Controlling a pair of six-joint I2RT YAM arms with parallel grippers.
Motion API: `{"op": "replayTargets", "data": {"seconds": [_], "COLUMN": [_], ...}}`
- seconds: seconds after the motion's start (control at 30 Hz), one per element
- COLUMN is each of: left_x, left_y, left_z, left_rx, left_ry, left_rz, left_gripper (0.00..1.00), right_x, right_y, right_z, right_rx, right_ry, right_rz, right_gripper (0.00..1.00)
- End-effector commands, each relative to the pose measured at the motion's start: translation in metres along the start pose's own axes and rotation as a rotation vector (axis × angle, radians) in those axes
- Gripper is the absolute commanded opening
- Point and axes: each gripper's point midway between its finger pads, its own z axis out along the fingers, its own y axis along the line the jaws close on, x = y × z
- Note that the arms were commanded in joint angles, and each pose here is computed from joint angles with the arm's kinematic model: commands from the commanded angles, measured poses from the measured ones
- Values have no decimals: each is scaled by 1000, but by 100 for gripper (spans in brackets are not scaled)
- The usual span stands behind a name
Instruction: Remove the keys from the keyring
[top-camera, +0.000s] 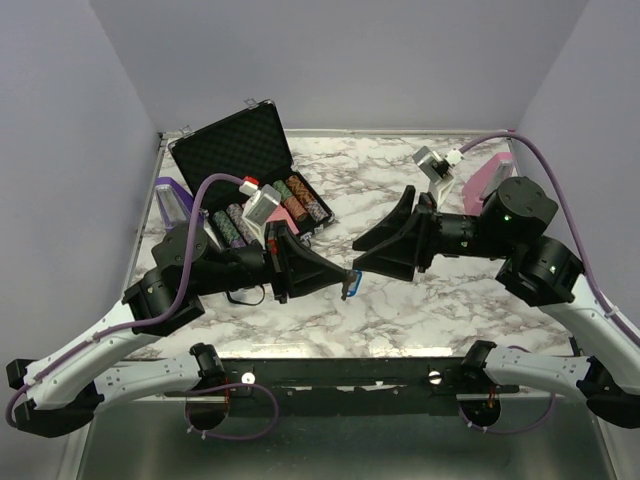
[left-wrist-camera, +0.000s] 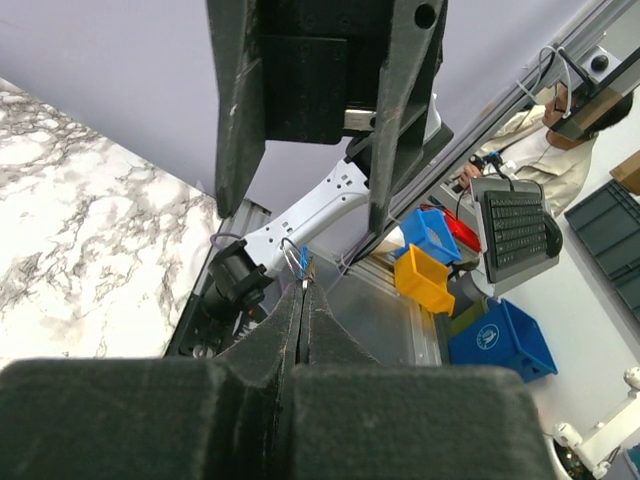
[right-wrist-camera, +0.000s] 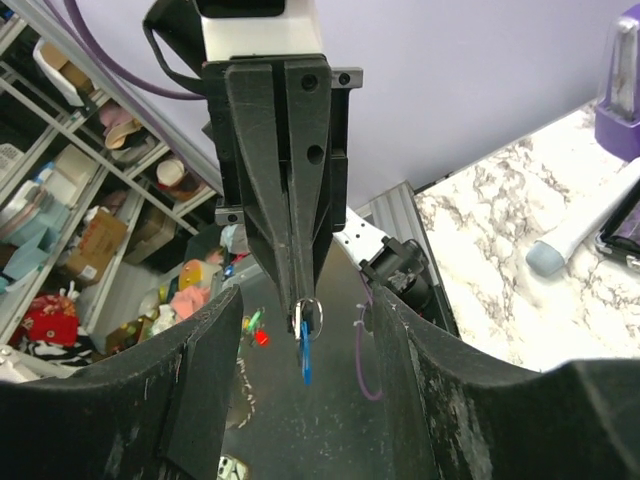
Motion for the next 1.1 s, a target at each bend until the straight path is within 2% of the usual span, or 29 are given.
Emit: {"op": "replayTargets", "data": {"seconds": [0.0,0.17,0.37,0.87,0.97,1.07], "left_x": [-2,-1,0,-7,-9,-10], "left_y": [-10,-13,-13,-24,-27,-32], "left_z": [-1,0,0,1,0,0], "left_rx": [32,49,55,98,110,133], "left_ry": [22,35,46,37,31,31], "left_rz": [24,36,49,71,77,85], "left_gripper": [0,0,0,0,0,0], "right_x": [6,9,13,20,21,21], "right_y": [9,7,5,1,1,1], "right_z": [4,5,6,2,2,2], "right_rx": [-73,-70,-71,-53,-53,-53], "right_ry": [29,33,45,53,49,44], "right_rz": [22,27,34,42,42,43], "right_gripper": [62,56,37,35,33,25]}}
